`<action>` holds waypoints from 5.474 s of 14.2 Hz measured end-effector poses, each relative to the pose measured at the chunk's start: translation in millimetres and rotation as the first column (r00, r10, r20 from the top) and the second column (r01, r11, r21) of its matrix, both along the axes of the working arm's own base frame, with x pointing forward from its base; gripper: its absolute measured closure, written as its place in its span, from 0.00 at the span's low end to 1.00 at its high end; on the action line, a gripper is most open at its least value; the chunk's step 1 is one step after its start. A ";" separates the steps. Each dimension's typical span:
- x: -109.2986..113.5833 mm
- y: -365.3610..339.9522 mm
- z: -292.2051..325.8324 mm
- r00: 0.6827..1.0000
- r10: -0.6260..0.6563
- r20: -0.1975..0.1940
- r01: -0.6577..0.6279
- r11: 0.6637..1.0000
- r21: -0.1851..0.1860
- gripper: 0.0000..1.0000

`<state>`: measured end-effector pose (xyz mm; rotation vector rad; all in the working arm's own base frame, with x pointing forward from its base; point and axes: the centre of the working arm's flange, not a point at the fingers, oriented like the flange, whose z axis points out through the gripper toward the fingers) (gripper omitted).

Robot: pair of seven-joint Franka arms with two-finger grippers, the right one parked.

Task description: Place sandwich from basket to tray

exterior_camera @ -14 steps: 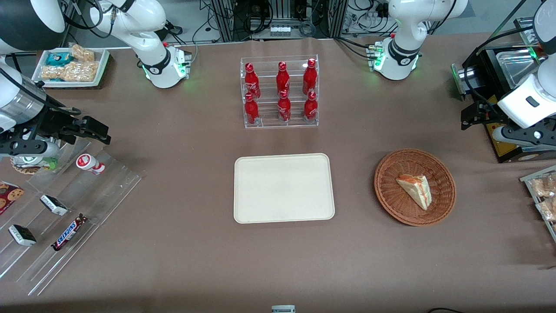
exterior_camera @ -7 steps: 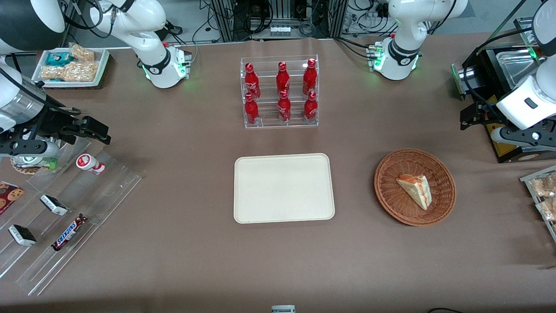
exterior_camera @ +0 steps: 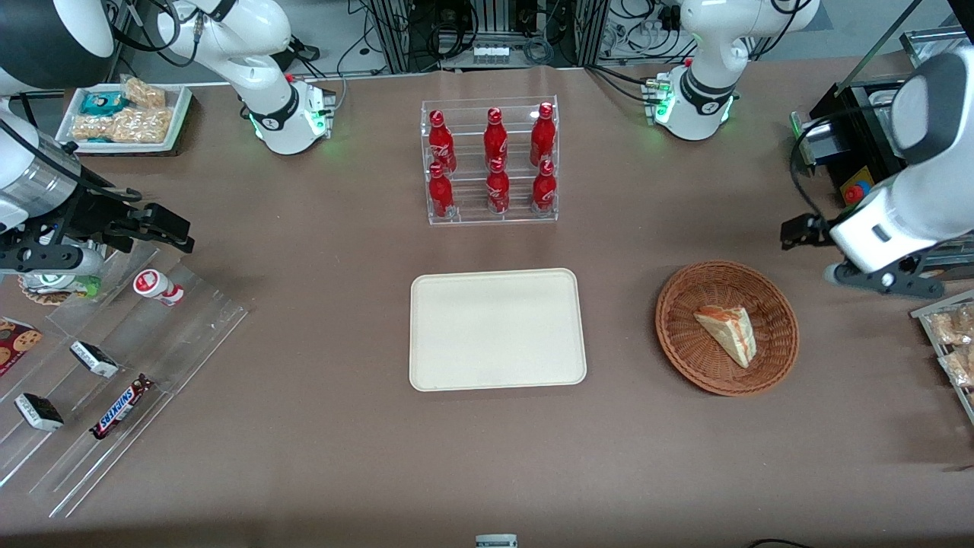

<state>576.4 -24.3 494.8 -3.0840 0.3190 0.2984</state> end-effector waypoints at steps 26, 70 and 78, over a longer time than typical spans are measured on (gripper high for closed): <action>-1.8 -23.7 -238.7 0.510 0.828 0.234 -0.845 0.533 -0.047 0.23; -10.5 -391.8 -84.1 0.846 0.419 0.330 -0.425 0.903 -0.058 0.00; 26.9 -212.4 -35.4 0.864 0.430 0.262 -0.455 0.889 0.040 0.00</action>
